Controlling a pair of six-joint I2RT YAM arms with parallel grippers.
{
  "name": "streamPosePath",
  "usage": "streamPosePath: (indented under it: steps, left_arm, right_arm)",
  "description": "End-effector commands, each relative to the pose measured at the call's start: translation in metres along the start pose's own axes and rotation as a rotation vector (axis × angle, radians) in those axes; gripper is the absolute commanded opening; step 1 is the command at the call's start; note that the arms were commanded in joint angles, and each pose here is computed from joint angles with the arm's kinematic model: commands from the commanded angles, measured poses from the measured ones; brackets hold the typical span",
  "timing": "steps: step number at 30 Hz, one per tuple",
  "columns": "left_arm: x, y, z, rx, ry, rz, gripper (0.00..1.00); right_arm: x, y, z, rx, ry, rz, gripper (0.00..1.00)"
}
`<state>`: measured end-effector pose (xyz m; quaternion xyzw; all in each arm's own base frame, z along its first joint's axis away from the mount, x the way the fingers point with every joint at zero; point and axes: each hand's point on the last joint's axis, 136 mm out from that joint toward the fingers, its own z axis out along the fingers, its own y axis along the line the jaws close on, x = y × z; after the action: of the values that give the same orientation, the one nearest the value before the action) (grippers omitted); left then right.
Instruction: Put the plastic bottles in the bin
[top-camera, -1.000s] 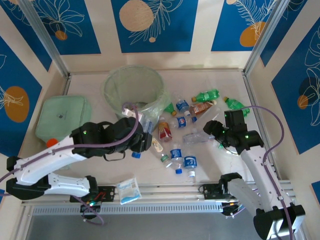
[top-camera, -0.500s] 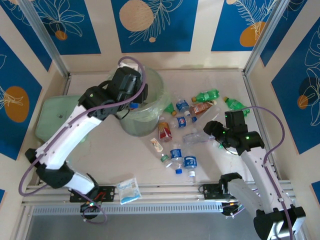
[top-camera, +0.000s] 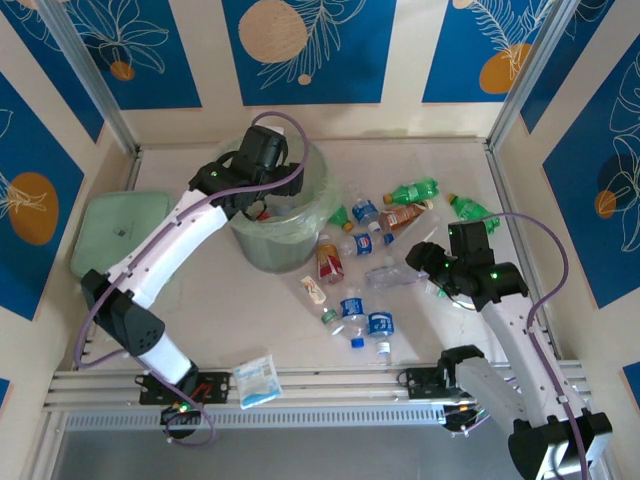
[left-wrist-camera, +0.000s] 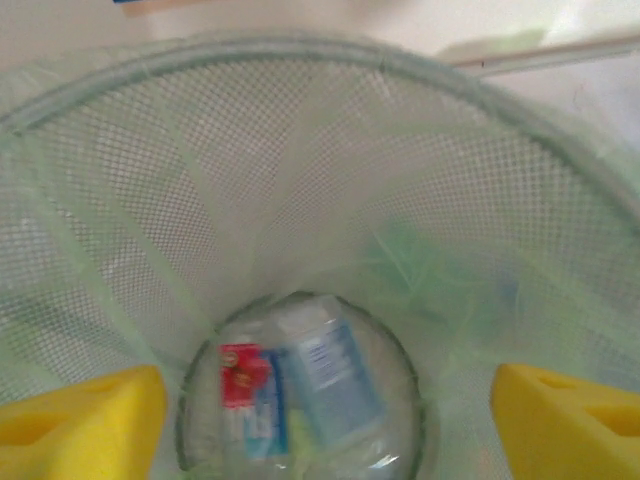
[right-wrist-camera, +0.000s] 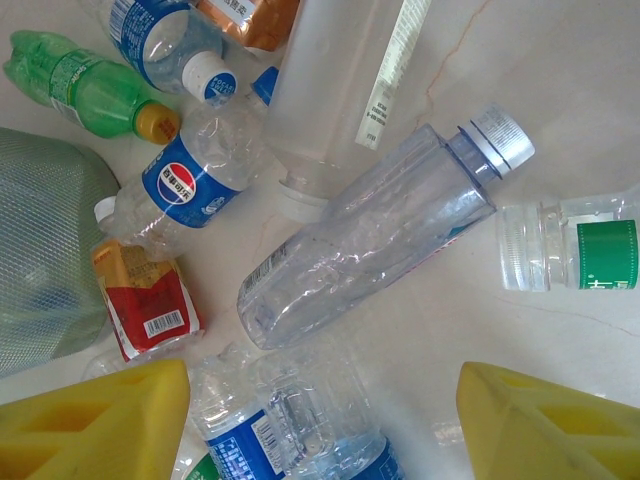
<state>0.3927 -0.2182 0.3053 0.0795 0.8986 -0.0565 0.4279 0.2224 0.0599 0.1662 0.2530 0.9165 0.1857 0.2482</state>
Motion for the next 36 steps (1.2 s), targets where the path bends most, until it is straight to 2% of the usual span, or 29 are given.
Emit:
streamPosePath:
  steps: [1, 3, 8, 12, 15, 19, 25, 30, 36]
  left_arm:
    - [-0.007, -0.005, 0.005, 0.056, -0.030, -0.010, 0.94]
    - [-0.009, -0.005, 0.004, 0.062, -0.041, -0.004, 0.99]
    - [-0.029, -0.007, -0.023, 0.106, -0.113, 0.007, 0.99]
    - [-0.046, -0.020, -0.065, 0.234, -0.188, -0.001, 0.99]
    - [-0.037, -0.037, -0.088, 0.325, -0.181, 0.020, 0.99]
    - [0.006, -0.066, -0.103, 0.391, -0.103, 0.107, 0.99]
    - [0.106, -0.108, -0.109, 0.528, 0.085, 0.208, 0.99]
    - [0.176, -0.117, -0.086, 0.579, 0.255, 0.193, 0.99]
    - [0.231, -0.114, -0.053, 0.552, 0.369, 0.142, 1.00]
  right_arm:
    - [0.006, 0.001, -0.002, -0.005, 0.021, 0.006, 0.72]
    - [0.006, 0.001, -0.003, -0.004, 0.021, -0.001, 0.72]
    - [0.005, 0.002, -0.004, 0.003, 0.017, -0.018, 0.74]
    - [0.000, -0.001, -0.006, 0.037, 0.005, -0.026, 0.75]
    - [-0.013, -0.010, -0.007, 0.096, -0.015, -0.010, 0.77]
    - [-0.043, -0.016, -0.007, 0.115, -0.039, 0.041, 0.77]
    - [-0.107, -0.023, -0.003, 0.134, -0.113, 0.103, 0.84]
    - [-0.160, -0.039, 0.012, 0.135, -0.160, 0.176, 0.86]
    - [-0.201, -0.063, 0.042, 0.168, -0.189, 0.254, 0.88]
